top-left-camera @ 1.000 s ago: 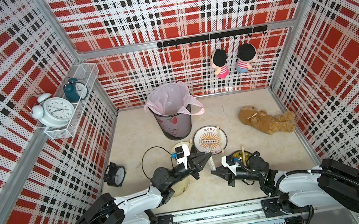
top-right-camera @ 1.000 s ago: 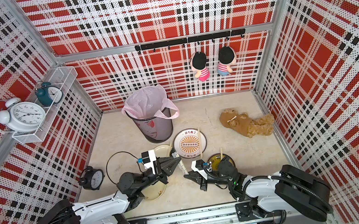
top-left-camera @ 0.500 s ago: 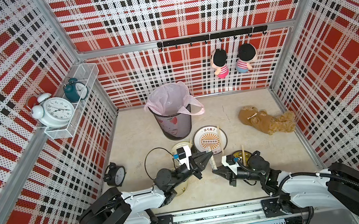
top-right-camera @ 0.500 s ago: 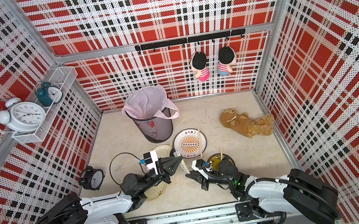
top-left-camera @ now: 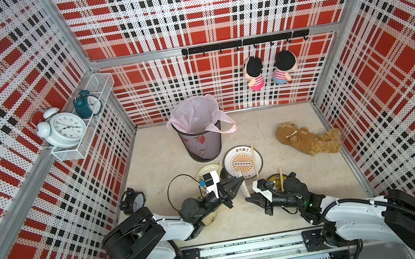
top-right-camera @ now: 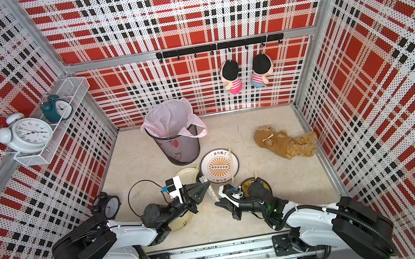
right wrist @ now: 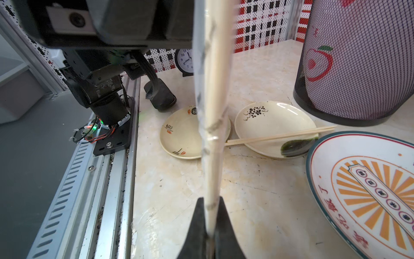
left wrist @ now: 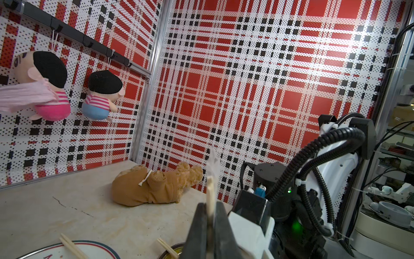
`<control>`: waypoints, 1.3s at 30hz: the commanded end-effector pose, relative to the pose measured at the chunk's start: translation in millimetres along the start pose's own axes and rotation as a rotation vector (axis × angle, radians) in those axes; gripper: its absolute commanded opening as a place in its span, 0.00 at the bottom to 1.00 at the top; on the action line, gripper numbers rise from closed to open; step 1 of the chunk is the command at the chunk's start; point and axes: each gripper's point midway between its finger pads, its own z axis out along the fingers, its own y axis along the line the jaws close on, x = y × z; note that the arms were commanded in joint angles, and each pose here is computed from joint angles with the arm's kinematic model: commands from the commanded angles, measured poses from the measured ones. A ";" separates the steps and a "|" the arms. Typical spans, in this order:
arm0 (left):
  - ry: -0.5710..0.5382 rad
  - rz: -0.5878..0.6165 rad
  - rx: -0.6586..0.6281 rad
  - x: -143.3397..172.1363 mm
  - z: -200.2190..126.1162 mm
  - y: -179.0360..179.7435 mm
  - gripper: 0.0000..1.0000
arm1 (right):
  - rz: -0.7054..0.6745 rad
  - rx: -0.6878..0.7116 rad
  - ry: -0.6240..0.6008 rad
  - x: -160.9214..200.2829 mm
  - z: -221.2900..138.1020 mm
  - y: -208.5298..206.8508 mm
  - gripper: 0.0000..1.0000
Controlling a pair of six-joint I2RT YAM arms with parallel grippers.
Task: Remove the packaging of disposable chopsticks
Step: Remove the packet bag from the disposable chopsticks.
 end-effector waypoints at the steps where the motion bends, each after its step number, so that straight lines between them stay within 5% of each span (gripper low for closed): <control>1: 0.214 -0.089 0.033 57.4 -15.4 -2.1 0.07 | -0.206 0.000 -0.372 -123.5 -15.6 7.0 0.00; 39: 0.304 -0.129 0.021 84.5 -24.0 3.2 0.10 | -0.273 0.018 -0.462 -159.8 -37.2 13.9 0.00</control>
